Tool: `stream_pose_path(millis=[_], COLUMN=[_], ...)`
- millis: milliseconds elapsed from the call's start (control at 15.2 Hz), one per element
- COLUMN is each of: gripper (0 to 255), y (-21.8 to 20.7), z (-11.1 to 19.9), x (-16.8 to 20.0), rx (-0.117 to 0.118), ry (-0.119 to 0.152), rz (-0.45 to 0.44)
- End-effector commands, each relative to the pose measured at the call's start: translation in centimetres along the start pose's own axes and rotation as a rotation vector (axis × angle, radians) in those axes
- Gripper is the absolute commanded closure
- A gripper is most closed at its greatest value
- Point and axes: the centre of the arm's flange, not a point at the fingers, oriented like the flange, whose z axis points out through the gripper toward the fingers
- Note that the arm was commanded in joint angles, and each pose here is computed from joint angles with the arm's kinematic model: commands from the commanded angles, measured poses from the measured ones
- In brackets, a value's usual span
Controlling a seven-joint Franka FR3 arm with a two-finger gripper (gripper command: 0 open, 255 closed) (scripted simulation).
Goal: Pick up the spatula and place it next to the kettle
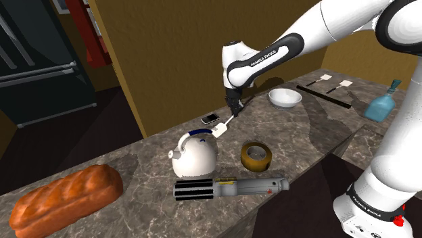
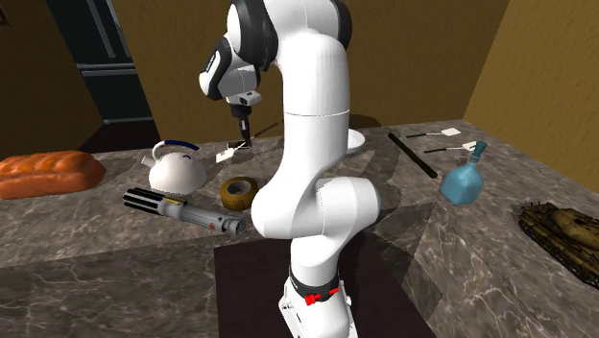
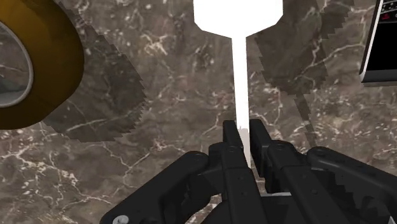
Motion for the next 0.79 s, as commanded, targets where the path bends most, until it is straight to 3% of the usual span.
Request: stream_pose_path(millis=[0, 726], gripper=[255, 255], y=[0.0, 0.0], z=[1.1, 6.9], x=[-0.1, -0.4], rx=[0.0, 0.0], ry=[0.0, 0.0], rz=[0.0, 0.0])
